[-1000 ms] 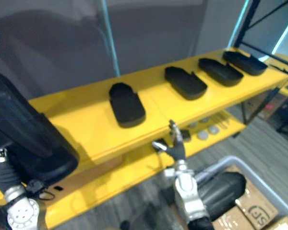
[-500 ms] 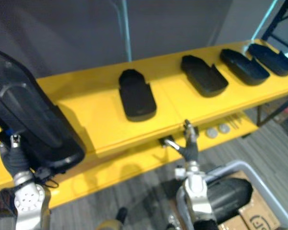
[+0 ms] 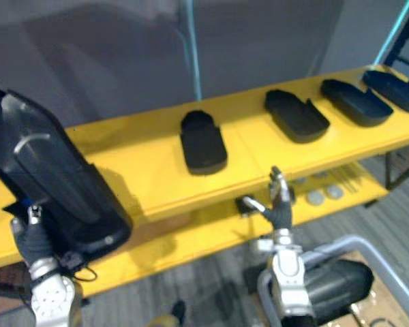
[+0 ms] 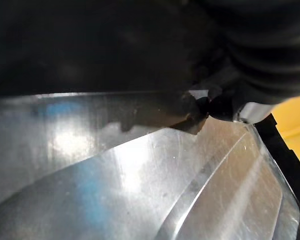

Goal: Walk over and take plastic housings, then place them on the shelf

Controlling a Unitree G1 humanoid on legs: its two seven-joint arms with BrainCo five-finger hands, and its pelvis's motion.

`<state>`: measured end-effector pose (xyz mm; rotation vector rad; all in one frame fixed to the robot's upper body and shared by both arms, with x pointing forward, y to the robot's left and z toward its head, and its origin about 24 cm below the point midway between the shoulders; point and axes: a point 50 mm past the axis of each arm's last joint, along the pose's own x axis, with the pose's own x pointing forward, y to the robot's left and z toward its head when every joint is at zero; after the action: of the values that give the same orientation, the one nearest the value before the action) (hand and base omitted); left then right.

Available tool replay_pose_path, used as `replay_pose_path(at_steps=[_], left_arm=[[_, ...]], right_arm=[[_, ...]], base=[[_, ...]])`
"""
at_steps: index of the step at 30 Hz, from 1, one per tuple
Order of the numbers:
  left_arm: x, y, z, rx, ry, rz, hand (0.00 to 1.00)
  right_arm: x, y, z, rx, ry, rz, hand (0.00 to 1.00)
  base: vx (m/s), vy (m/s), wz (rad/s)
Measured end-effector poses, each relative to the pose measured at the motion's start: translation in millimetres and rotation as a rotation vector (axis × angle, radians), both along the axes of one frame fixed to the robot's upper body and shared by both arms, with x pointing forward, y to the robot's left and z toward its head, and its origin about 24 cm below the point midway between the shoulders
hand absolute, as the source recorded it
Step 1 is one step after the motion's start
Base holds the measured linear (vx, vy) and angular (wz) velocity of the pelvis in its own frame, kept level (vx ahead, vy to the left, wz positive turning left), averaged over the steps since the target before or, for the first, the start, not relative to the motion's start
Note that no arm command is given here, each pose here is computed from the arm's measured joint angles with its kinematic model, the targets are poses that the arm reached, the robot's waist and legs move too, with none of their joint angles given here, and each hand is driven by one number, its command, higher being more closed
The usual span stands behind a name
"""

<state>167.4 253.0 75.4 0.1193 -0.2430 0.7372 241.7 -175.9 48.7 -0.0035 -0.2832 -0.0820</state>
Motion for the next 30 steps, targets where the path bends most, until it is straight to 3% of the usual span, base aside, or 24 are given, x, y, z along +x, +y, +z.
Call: replay_pose_path(at_steps=[3,10,15,21,30], left_arm=[[1.7,-5.8,-2.5,0.001,0.018,-0.054,1.00],[15.4,-18.3,-1.6,-0.004,0.007,-0.148,1.00],[17.9,-14.0,1.4,0.055,0.029,-0.201,1.00],[29.2,-16.8,6.6,0.078,0.030,-0.250,1.00],[57.6,-0.6,-5.1,0.080,0.197,-0.244,1.00]], right_arm=[[-4.3,-13.0,-1.5,-0.009,0.001,-0.041,0.00],[-4.5,-4.5,-3.1,0.053,-0.007,-0.094,0.00],[-4.4,4.6,-5.5,0.100,0.004,-0.117,0.00],[-9.7,10.4,-4.9,0.016,0.003,-0.145,0.00],[-27.8,-9.4,-9.2,0.005,0.085,-0.216,0.00]], base=[[0.03,0.036,0.44],[-0.02,0.060,0.11],[0.00,0.040,-0.03],[-0.02,0.005,-0.15],[-0.03,-0.003,-0.22]])
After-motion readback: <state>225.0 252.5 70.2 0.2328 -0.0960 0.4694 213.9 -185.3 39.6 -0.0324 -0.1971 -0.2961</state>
